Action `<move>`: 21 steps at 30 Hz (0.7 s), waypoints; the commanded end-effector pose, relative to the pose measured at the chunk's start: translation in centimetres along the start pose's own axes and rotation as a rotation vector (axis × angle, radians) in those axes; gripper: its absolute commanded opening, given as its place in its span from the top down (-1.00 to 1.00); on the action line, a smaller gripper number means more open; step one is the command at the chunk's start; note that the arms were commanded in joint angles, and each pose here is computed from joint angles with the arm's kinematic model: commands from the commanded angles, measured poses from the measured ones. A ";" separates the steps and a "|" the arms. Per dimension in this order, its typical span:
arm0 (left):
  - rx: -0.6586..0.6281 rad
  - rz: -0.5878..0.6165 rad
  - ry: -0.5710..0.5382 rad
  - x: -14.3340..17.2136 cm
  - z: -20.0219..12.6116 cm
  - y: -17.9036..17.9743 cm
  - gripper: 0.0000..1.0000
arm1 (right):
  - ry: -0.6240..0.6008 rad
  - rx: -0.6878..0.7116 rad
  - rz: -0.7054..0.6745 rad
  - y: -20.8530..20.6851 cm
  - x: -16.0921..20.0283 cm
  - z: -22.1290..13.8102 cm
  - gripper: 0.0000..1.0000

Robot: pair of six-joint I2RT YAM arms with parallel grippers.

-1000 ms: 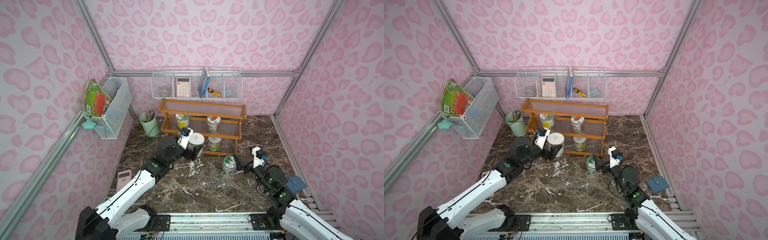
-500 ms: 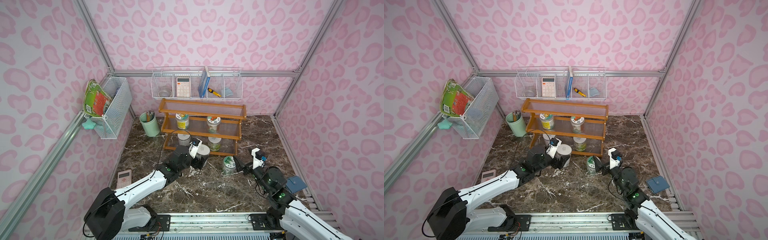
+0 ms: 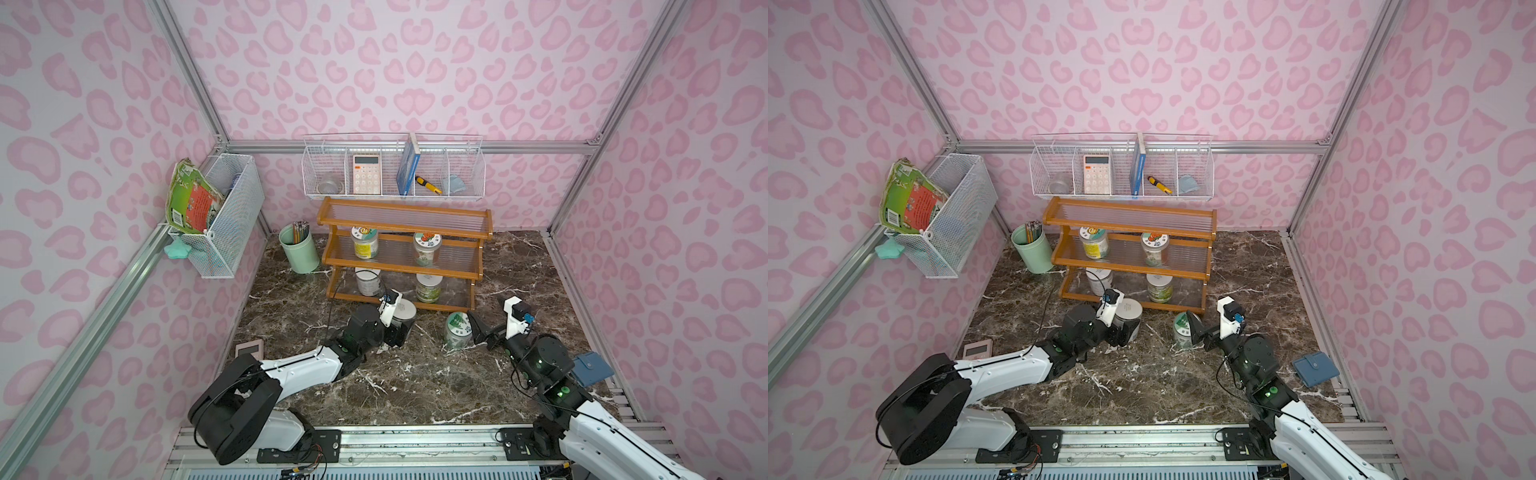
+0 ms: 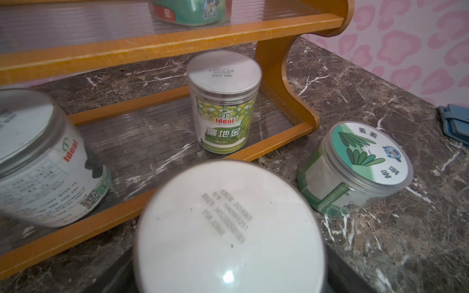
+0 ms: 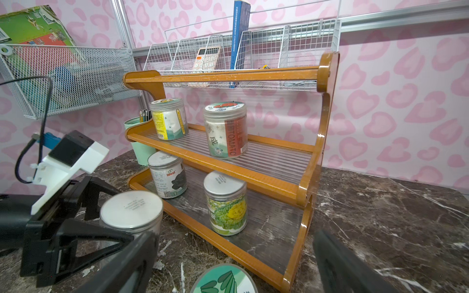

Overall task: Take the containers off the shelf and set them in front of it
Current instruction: Place the container at the center of the board.

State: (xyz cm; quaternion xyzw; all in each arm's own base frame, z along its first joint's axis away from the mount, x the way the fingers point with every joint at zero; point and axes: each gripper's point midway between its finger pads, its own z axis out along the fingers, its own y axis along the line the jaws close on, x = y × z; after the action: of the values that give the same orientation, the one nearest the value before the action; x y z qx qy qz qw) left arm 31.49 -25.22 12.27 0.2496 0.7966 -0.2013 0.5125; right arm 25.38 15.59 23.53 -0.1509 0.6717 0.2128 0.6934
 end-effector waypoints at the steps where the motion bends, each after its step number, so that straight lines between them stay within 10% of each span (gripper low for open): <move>1: -0.020 0.000 -0.142 -2.7 0.3 0.4 -0.38 | -0.037 0.008 -0.006 -0.1 -0.8 0.1 -0.98; 21: -0.040 -0.003 -0.215 -0.7 1.7 0.9 -0.61 | -0.026 0.006 -0.017 -0.1 -0.1 0.2 -0.98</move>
State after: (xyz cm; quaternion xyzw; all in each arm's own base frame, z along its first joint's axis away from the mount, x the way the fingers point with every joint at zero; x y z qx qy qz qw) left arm 33.16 -25.38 10.06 0.2213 0.7709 -0.2008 0.5625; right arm 25.61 15.66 23.00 -0.1562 0.6723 0.2045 0.6941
